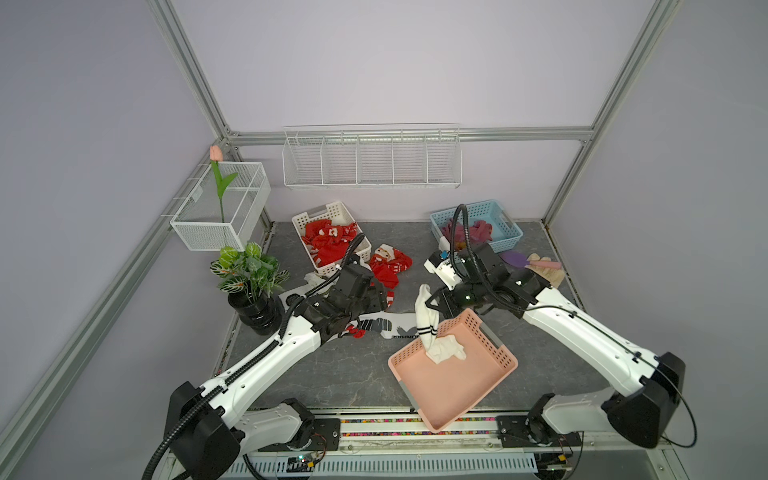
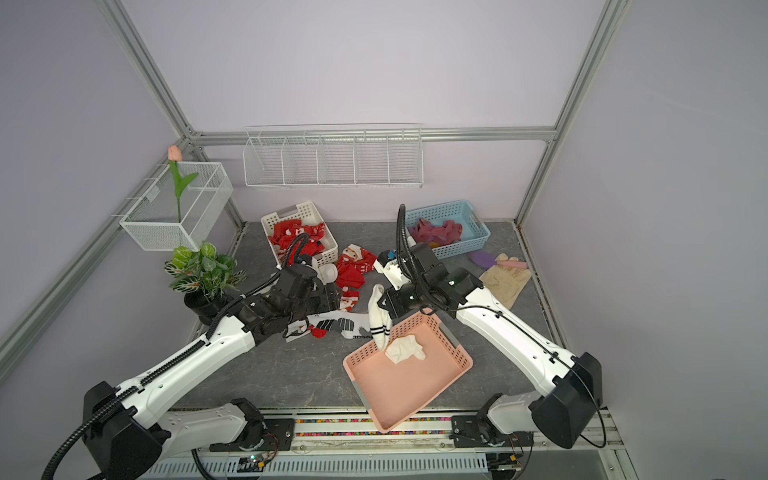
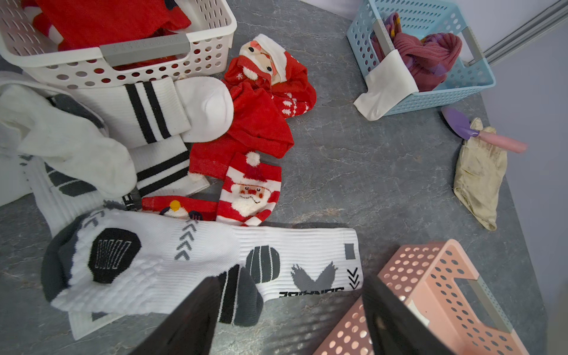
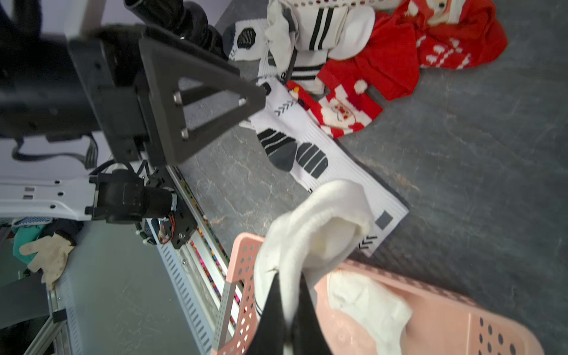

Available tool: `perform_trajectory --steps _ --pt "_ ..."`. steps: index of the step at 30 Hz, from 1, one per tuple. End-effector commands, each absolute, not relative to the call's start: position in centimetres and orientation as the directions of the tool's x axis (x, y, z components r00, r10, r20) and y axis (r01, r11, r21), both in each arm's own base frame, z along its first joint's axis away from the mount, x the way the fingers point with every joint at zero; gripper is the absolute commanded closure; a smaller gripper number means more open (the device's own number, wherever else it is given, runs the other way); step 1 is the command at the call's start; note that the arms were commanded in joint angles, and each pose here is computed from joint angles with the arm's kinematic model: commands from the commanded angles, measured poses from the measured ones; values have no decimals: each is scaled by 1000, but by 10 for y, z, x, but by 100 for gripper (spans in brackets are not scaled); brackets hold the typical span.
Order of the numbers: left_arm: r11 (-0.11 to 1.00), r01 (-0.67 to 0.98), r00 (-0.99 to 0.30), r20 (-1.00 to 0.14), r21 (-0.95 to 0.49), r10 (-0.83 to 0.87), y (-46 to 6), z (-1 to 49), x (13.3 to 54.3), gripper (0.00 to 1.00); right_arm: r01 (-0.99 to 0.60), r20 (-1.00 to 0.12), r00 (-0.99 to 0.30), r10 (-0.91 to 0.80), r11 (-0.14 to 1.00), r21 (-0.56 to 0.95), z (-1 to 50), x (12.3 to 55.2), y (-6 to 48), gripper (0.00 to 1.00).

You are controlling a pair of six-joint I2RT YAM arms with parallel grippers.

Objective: Sort the socks into the basket by color
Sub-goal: Place the sock in the bin.

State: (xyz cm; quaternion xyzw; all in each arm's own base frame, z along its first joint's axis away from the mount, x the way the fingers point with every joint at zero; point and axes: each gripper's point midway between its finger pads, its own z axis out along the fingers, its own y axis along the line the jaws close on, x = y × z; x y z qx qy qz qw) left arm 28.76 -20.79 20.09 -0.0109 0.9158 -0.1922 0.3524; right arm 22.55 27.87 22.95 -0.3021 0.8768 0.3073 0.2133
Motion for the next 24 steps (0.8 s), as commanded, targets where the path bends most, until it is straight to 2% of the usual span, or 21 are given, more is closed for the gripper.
perform_trajectory --steps 1,7,8,10,14,20,24 --pt "923 123 -750 -643 -365 -154 -213 202 291 31 -643 -470 -759 -451 634 430 199 200 263 93" --pt "920 131 -758 -636 -370 -148 -218 201 293 31 -589 -382 -806 -453 685 429 156 191 251 93" --pt "920 130 -759 -635 -369 -147 -218 200 293 31 -577 -366 -814 -451 700 420 149 192 249 89" --pt "920 130 -759 -634 -369 -147 -219 200 293 31 -559 -352 -826 -441 721 409 141 195 245 56" --pt "920 131 -759 -635 -368 -146 -218 200 293 31 -556 -391 -821 -416 738 382 151 208 243 22" --pt "919 136 -756 -638 -369 -144 -220 203 294 31 -532 -453 -817 -357 770 353 178 238 240 21" --pt "917 146 -753 -643 -370 -140 -221 206 294 31 -455 -472 -840 -268 823 341 185 272 238 22"
